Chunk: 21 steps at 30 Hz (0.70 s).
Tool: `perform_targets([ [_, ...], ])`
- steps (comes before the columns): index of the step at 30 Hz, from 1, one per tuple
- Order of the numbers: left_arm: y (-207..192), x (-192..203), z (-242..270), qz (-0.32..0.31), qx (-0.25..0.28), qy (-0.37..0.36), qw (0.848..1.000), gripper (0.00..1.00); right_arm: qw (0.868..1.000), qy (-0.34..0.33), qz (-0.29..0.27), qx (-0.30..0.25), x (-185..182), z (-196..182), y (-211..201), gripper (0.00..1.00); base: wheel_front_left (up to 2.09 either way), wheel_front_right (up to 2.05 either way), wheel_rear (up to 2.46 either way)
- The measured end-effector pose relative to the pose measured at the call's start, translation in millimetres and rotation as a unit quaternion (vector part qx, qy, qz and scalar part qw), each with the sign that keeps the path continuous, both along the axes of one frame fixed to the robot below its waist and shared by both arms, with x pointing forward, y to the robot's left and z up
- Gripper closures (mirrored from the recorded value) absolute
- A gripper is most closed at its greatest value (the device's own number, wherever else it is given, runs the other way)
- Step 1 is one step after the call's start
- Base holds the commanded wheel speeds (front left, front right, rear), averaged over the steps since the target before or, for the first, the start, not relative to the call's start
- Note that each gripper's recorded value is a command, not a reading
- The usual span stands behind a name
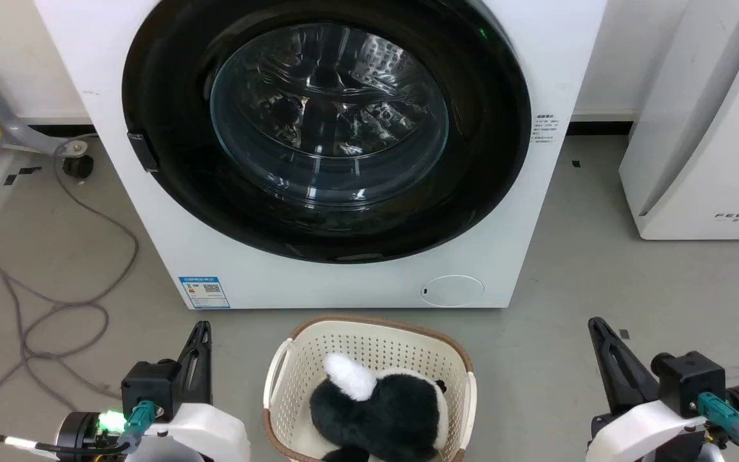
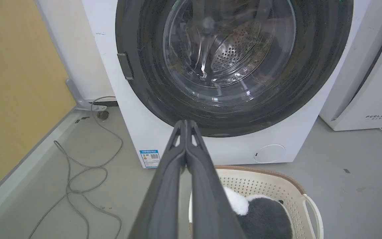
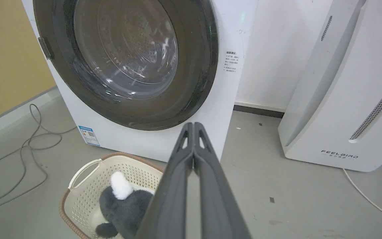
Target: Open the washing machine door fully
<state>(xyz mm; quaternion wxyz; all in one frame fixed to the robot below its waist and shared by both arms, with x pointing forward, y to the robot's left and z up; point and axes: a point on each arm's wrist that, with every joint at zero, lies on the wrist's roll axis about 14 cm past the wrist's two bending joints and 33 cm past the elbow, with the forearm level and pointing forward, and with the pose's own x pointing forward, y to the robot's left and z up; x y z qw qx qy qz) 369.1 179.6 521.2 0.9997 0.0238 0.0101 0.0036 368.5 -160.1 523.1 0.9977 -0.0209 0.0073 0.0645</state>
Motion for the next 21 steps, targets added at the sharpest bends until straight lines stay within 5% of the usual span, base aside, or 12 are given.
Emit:
perform_targets([
  [17,0.0,0.0,0.1,0.0,0.0,0.0,1.0,1.0,1.0,0.0,0.0,0.0,0.0,0.1,0.1,1.0,0.0,0.0,0.0],
  [18,0.0,0.0,0.1,0.0,0.0,0.0,1.0,0.0,1.0,0.0,0.0,0.0,0.0,0.0,0.0,0.0,0.0,0.0,0.0],
  [21,0.3,-0.2,-0.4,0.001,0.0,0.001,1.0,0.0,1.0,0.0,0.0,0.0,-0.1,-0.1,0.1,0.0,0.0,0.0,0.0],
])
